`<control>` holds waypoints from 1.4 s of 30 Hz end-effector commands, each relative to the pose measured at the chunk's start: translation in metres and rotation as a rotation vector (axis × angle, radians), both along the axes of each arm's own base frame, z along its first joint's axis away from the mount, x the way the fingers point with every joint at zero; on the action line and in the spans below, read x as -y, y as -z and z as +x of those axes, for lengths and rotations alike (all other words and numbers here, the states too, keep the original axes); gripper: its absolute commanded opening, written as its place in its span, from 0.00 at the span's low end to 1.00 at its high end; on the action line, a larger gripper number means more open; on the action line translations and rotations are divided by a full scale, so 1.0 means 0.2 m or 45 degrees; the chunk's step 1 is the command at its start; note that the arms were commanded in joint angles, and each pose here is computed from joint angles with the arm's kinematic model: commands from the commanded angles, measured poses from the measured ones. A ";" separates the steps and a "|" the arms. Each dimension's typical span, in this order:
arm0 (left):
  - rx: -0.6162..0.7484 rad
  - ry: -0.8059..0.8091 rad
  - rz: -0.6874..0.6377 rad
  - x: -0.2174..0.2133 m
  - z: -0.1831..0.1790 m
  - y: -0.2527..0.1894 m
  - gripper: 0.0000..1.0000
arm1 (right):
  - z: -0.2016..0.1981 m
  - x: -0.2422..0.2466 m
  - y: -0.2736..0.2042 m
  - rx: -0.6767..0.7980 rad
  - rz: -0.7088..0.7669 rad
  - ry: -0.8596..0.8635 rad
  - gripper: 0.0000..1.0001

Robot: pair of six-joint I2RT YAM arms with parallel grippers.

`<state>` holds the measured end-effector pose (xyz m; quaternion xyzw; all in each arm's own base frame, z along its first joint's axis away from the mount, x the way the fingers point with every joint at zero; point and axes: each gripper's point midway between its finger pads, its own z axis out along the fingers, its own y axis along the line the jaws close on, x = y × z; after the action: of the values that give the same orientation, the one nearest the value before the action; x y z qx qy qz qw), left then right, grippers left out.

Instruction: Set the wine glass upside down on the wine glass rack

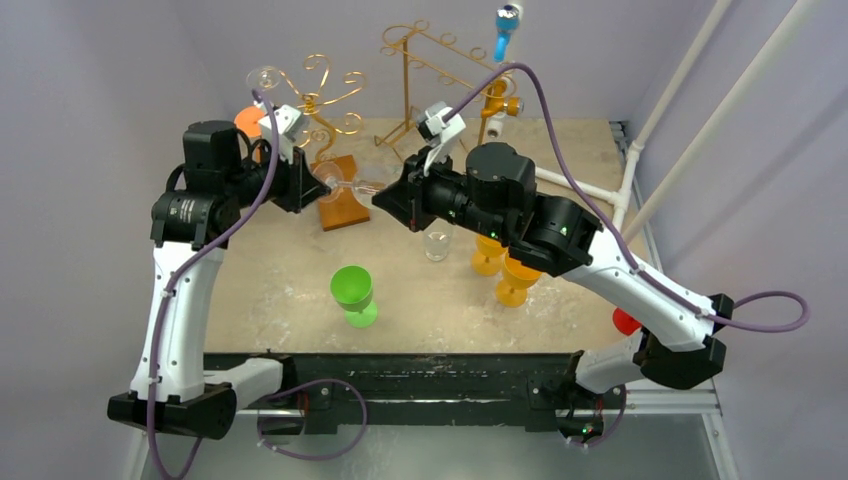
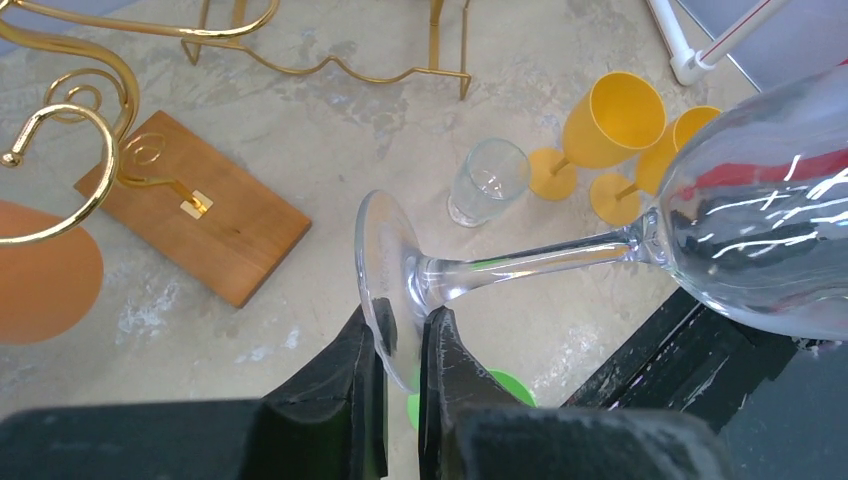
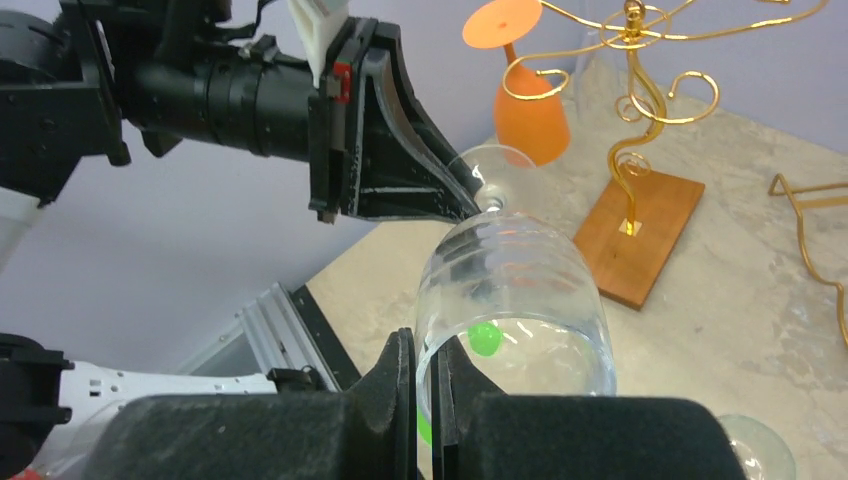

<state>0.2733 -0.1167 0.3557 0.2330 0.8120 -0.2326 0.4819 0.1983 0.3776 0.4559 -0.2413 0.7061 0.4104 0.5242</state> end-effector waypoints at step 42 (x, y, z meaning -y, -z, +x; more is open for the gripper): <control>1.200 0.193 0.836 -0.16 0.15 -0.66 0.00 | 0.12 -0.04 -0.14 0.242 0.011 -0.124 0.99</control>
<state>0.3122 -0.0679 0.4560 0.4640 0.6049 0.1110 0.6376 0.2240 0.3722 0.4707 -0.2617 0.6876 0.4011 0.5457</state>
